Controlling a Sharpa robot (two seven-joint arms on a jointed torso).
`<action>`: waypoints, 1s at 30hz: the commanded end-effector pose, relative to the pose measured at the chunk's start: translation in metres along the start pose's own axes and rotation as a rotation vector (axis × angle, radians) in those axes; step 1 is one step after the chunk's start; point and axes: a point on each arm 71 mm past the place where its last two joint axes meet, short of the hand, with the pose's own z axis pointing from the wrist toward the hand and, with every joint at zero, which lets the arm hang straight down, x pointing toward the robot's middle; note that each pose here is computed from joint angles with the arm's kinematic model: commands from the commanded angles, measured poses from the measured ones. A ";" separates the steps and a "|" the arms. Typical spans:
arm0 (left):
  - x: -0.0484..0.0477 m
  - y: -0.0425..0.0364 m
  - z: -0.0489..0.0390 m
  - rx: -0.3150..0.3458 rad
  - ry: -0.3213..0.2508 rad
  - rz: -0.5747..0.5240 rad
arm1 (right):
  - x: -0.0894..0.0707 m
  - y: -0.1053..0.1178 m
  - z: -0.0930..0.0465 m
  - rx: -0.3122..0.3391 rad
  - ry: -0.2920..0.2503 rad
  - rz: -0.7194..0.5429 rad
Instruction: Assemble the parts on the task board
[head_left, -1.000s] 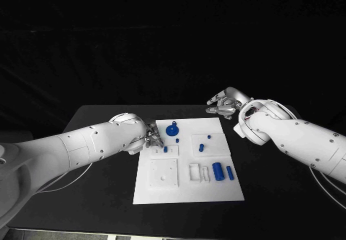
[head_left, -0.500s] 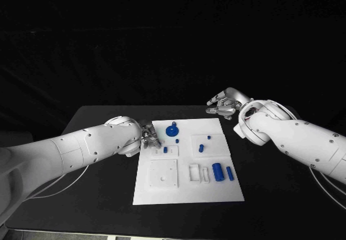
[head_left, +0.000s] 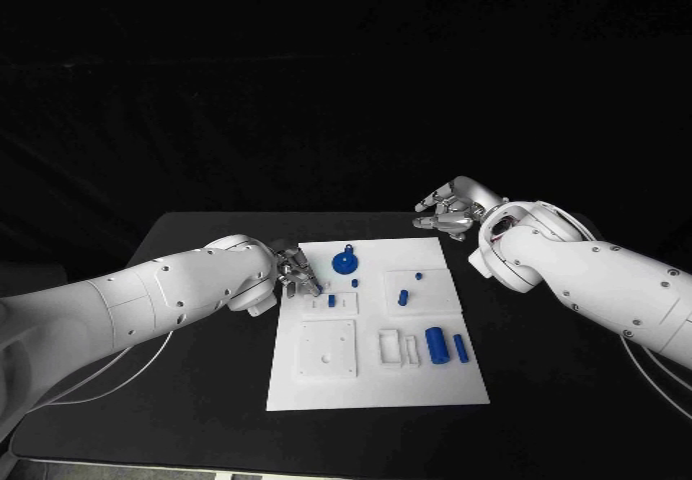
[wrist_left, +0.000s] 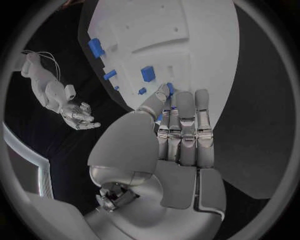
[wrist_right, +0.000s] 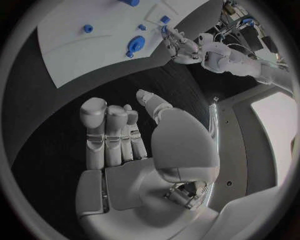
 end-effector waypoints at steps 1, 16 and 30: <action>-0.0008 -0.0010 -0.0012 0.043 0.005 -0.093 | 0.001 0.002 0.000 -0.015 0.012 -0.005; -0.0127 0.0107 -0.0082 0.055 0.018 -0.238 | 0.002 0.004 -0.002 -0.025 0.020 -0.002; -0.0149 0.0118 -0.0123 0.094 0.009 -0.304 | 0.005 0.008 -0.003 -0.041 0.029 0.006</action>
